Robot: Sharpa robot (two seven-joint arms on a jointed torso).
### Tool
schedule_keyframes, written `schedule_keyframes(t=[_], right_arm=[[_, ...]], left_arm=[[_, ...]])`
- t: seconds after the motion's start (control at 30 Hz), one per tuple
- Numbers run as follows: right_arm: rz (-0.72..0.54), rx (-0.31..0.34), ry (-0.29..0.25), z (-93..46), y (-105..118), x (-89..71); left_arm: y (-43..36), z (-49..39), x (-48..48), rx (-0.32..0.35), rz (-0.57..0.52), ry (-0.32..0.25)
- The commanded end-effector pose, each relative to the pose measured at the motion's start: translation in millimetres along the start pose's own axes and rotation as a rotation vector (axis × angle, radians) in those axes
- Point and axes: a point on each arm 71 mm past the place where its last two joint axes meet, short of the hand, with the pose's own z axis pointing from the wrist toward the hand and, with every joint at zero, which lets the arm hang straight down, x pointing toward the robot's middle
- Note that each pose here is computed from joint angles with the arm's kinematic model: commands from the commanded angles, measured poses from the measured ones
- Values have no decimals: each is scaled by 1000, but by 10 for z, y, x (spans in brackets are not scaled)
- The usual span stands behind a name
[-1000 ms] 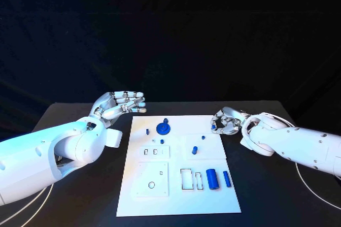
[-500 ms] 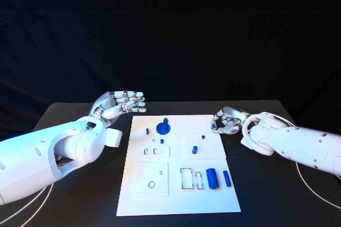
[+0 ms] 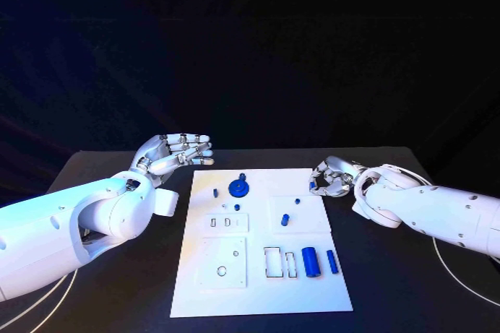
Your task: Assemble the parts on the task board
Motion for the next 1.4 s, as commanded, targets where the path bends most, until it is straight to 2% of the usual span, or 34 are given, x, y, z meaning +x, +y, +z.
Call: schedule_keyframes(t=[0.03,0.23,0.43,0.53,0.67,0.83,1.0,1.03,1.2,1.4], right_arm=[[-11,-12,8,3,13,11],[-11,-17,-14,6,24,-1],[-16,-18,-73,3,52,-32],[-14,-17,-105,-7,96,-46],[-4,-12,-115,-22,218,-86],[3,-26,-129,-47,506,-163],[4,-62,-115,-93,829,-127],[5,-79,-102,-107,952,-87],[-8,-131,-66,-163,1296,81],[-21,-183,-20,-226,1625,344]], left_arm=[[-15,5,19,7,-11,17],[-15,3,17,7,-11,16],[-15,2,14,6,-11,16],[-15,2,11,5,-11,16],[-13,4,4,4,-10,15],[-7,13,-4,3,-8,12],[3,29,-10,3,-7,9],[7,36,-13,2,-6,8],[16,50,-17,1,-5,5],[26,65,-10,0,-6,6]])
